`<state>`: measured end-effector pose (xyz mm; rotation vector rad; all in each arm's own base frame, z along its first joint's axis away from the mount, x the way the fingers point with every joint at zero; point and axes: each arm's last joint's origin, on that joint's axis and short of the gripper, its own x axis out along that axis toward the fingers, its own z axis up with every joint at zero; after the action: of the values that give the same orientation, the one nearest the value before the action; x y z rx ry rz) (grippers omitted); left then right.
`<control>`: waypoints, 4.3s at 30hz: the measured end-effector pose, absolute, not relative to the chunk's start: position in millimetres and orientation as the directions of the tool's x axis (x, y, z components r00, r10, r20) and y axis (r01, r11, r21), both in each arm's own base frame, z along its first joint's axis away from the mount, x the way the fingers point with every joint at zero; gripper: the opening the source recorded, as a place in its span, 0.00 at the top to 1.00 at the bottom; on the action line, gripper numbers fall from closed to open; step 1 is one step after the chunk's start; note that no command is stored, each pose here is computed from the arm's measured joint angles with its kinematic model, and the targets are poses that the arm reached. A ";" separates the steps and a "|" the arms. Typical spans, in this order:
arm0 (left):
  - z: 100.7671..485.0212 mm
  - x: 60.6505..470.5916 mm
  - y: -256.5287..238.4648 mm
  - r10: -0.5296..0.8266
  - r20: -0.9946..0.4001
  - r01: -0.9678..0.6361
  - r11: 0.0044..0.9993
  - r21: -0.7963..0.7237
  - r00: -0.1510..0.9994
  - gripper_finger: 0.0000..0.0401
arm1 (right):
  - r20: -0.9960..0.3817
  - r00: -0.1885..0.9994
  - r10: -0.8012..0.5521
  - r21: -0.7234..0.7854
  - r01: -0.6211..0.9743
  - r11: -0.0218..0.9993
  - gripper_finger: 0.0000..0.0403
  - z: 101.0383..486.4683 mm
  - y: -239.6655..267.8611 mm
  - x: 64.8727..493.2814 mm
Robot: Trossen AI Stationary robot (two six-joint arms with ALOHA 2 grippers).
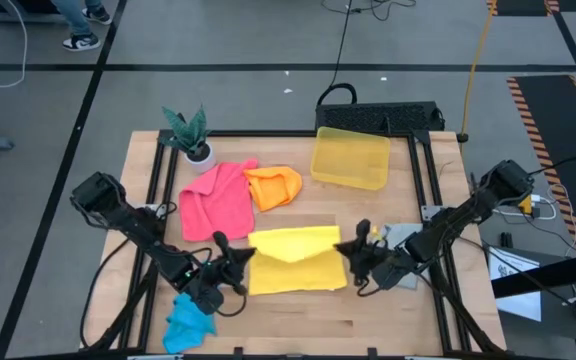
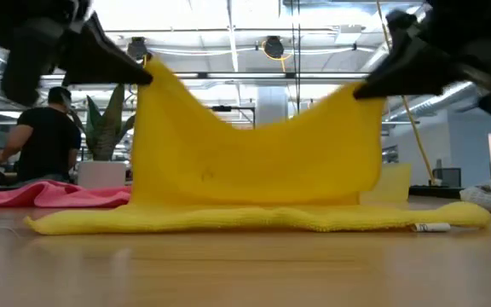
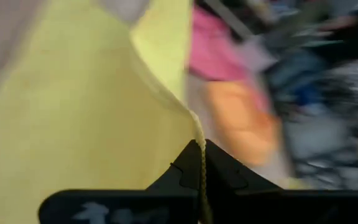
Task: Fold microfiber towels
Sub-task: Fold the yellow kitchen towel
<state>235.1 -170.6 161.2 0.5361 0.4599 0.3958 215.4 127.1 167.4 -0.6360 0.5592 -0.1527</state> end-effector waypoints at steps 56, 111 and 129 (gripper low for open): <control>115.4 225.3 -217.8 0.110 -0.654 0.077 0.965 0.250 0.749 0.71 | -0.625 0.754 0.200 -0.096 -0.329 0.939 0.70 128.3 163.7 209.2; 108.5 247.6 -218.4 -0.038 -0.747 0.158 0.983 0.090 0.664 0.98 | -0.622 0.755 0.208 0.077 -0.205 0.976 1.00 96.0 131.7 220.8; 130.5 251.2 -217.0 0.047 -0.627 0.076 0.983 0.168 0.777 0.98 | -0.551 0.823 0.140 0.047 -0.138 0.989 1.00 133.7 130.1 208.6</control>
<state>251.2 -217.0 130.5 0.1888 0.6815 -0.0155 208.6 130.1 133.7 0.0048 0.5867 0.1478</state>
